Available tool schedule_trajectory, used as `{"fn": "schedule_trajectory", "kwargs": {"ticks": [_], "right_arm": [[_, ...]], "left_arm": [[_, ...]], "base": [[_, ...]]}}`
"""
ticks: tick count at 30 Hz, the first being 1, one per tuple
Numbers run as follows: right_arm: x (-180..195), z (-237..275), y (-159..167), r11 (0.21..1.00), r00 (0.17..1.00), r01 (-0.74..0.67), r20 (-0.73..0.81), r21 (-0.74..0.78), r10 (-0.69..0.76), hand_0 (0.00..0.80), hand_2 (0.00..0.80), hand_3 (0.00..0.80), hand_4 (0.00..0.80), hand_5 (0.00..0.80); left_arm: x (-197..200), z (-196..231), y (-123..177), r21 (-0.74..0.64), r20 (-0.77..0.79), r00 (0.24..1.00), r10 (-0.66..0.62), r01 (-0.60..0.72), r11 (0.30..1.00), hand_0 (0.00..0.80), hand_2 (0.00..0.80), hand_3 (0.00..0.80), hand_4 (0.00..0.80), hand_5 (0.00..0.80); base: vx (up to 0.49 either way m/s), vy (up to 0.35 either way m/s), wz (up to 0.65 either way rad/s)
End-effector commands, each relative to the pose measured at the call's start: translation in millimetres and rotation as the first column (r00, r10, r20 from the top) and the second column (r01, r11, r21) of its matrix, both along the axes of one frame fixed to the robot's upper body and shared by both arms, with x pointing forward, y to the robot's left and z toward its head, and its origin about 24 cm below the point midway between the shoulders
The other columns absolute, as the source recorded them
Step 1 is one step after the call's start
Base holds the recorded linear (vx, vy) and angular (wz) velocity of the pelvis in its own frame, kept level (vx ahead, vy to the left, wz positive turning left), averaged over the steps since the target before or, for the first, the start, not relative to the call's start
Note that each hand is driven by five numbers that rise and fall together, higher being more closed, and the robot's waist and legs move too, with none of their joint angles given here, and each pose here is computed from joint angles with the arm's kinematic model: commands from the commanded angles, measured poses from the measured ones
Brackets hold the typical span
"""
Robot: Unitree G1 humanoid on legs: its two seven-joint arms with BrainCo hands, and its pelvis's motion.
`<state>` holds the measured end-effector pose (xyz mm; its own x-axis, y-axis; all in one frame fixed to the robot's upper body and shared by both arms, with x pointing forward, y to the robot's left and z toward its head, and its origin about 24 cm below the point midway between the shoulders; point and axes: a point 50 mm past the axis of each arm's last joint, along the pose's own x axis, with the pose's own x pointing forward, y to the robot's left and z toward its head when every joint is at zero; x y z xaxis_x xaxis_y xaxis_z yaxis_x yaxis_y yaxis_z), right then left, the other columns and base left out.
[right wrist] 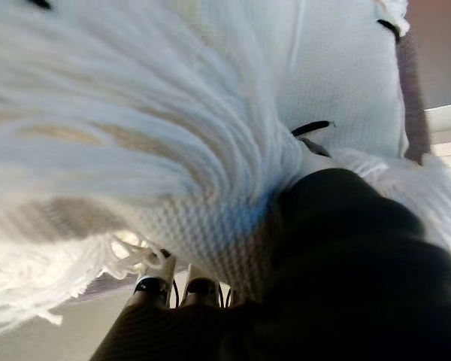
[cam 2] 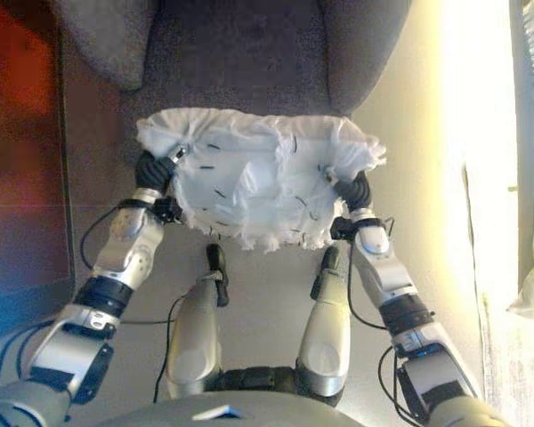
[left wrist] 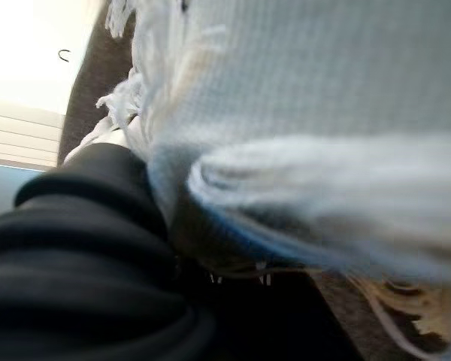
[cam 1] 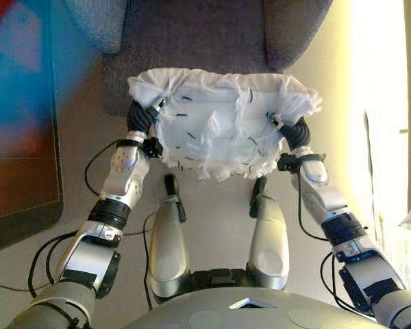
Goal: Pick up the cushion and take it to the sofa
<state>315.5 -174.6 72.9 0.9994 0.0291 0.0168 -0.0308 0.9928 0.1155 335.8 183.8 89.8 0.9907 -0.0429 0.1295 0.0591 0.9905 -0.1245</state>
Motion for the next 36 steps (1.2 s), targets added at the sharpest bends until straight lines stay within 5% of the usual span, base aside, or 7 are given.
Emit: {"fn": "schedule_trajectory", "kwargs": {"ticks": [1,13,36], "right_arm": [[-5.3,17.3,17.9,0.983,0.99,-0.096,0.115,0.156,0.078,0.8,0.8,0.8,0.8,0.8],[-18.6,-13.1,25.7,0.985,0.993,-0.116,-0.005,0.125,0.117,0.8,0.8,0.8,0.8,0.8],[-23.3,-39.2,-16.8,0.984,0.988,0.065,-0.146,0.168,-0.04,0.8,0.8,0.8,0.8,0.8]], "left_arm": [[-2.3,33.8,-18.1,-0.042,0.165,0.985,-0.053,0.061,0.997,0.8,0.8,0.8,0.8,0.8],[-13.8,-9.6,11.0,-0.061,-0.024,0.998,0.062,-0.064,0.996,0.8,0.8,0.8,0.8,0.8],[-4.3,-17.2,-28.5,0.027,-0.084,0.988,-0.13,0.132,0.991,0.8,0.8,0.8,0.8,0.8]], "base": [[0.183,0.024,-0.11],[0.185,0.06,-0.19],[0.136,0.067,0.17]]}}
